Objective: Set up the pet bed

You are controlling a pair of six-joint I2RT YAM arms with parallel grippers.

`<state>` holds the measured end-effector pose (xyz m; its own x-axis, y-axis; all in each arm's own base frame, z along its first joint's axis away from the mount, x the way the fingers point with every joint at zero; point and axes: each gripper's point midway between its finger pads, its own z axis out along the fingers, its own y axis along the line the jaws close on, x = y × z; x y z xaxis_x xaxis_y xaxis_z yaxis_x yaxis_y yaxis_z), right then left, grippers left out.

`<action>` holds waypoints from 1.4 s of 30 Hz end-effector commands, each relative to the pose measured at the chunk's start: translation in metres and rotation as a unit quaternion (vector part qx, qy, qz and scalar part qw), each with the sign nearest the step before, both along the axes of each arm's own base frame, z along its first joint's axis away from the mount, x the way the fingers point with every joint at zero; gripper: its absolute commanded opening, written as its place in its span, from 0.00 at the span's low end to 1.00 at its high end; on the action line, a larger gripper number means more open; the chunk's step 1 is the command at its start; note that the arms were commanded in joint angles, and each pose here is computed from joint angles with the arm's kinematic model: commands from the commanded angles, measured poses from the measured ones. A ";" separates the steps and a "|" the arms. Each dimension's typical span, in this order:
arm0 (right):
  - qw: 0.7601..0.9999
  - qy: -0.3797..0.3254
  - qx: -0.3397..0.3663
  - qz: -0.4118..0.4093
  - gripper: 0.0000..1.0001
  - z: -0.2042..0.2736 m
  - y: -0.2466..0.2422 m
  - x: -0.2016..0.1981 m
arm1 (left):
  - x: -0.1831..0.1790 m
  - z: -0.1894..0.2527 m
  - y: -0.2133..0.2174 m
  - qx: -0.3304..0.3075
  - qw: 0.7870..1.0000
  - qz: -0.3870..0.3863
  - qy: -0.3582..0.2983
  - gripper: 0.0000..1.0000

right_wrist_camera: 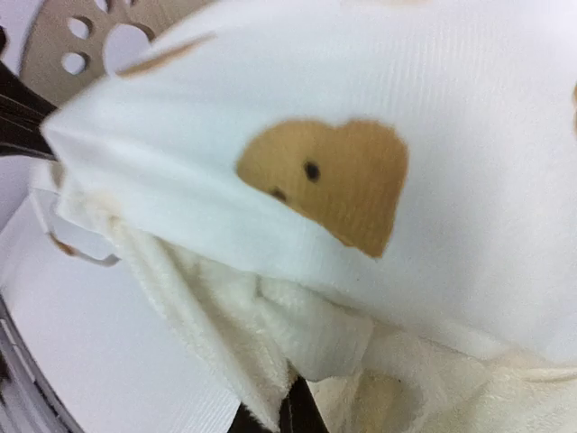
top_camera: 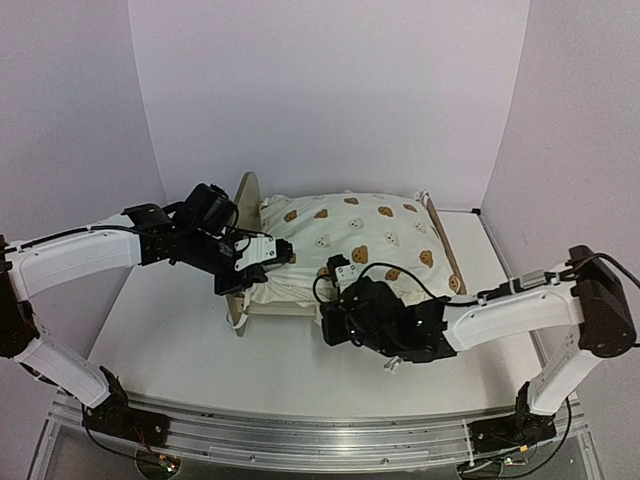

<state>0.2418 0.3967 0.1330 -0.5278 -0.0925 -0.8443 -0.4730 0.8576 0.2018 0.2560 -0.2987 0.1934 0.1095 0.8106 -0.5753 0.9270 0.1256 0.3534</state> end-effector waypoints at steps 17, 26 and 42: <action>0.949 0.178 0.115 0.232 0.00 0.044 -0.025 -0.067 | 0.002 0.018 0.007 -0.014 1.000 -0.005 -0.011 0.00; 0.964 0.232 0.020 0.129 0.05 -0.005 -0.018 -0.030 | 0.013 -0.022 0.018 0.037 0.999 0.008 -0.030 0.00; 0.975 0.199 -0.016 0.101 0.34 0.003 -0.057 -0.036 | -0.031 -0.045 0.007 0.054 0.995 -0.073 0.044 0.63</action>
<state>0.2112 0.3439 0.1328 -0.7976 -0.2379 -0.5543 -0.5013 0.7725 0.3897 0.2303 -0.2892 0.1582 0.1995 0.8357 -0.5116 0.9497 -0.0363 0.3111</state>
